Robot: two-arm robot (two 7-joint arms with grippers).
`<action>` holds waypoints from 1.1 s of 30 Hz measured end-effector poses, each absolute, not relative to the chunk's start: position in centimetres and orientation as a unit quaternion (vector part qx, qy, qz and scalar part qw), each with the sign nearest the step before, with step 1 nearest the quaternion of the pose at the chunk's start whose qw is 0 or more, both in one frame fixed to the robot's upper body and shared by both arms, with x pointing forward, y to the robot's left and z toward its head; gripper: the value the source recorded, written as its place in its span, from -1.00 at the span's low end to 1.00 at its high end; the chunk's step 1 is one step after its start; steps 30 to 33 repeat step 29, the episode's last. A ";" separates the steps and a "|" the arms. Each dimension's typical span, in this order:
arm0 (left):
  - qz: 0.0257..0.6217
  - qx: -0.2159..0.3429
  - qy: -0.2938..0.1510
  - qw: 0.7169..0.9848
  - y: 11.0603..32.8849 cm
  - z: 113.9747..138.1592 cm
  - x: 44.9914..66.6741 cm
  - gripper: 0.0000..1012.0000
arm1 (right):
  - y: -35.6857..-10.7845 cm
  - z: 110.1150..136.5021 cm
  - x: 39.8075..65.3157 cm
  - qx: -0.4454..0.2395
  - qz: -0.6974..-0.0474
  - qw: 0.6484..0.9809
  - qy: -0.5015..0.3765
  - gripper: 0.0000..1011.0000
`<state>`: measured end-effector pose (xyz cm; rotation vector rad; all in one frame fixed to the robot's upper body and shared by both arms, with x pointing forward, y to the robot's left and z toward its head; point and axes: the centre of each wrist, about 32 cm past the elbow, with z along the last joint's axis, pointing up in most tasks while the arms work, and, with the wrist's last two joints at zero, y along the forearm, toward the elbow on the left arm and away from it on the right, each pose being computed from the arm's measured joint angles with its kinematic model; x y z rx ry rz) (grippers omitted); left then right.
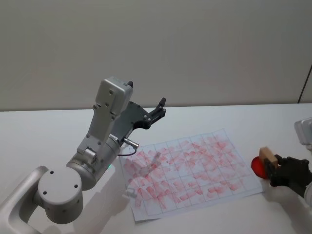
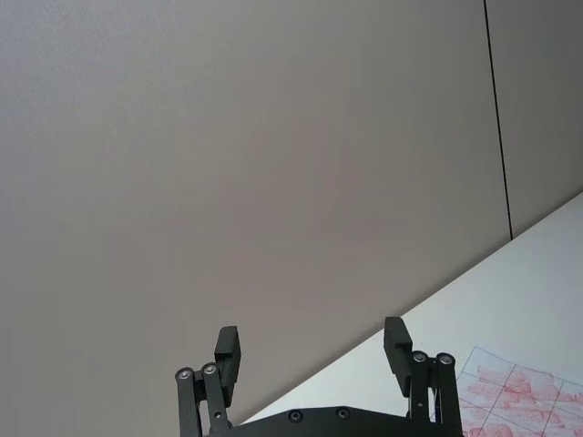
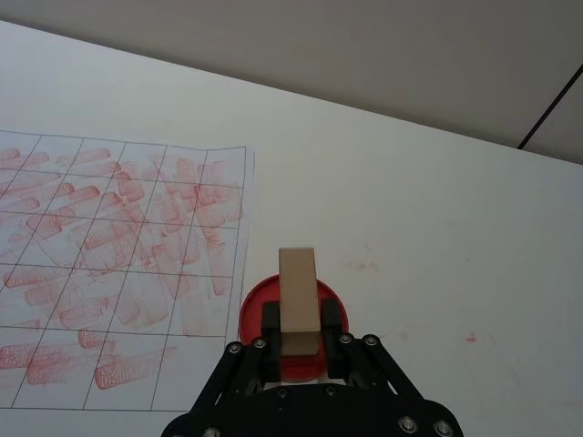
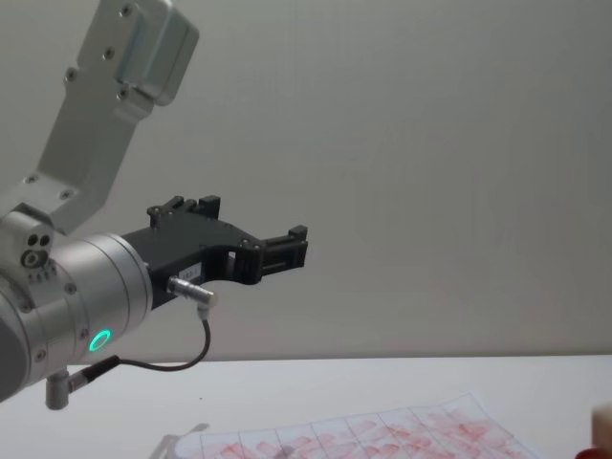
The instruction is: Use the one hand to pick up the stamp and affix it onto the A4 paper.
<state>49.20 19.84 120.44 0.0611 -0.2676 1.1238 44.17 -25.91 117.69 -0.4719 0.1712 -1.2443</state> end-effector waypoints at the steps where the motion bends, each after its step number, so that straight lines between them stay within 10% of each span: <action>1: 0.531 0.029 -0.126 0.837 19.8 120.4 49.2 0.98 | -25.9 117.7 44.2 -0.219 -0.576 0.783 0.080 -0.53; 23: 0.531 0.029 -0.126 0.837 19.8 120.4 49.2 0.98 | -25.8 117.5 44.5 -0.222 -0.570 0.786 0.083 0.87; 33: 0.531 0.029 -0.126 0.837 19.8 120.4 49.2 0.98 | -25.8 117.4 44.5 -0.223 -0.570 0.787 0.083 0.98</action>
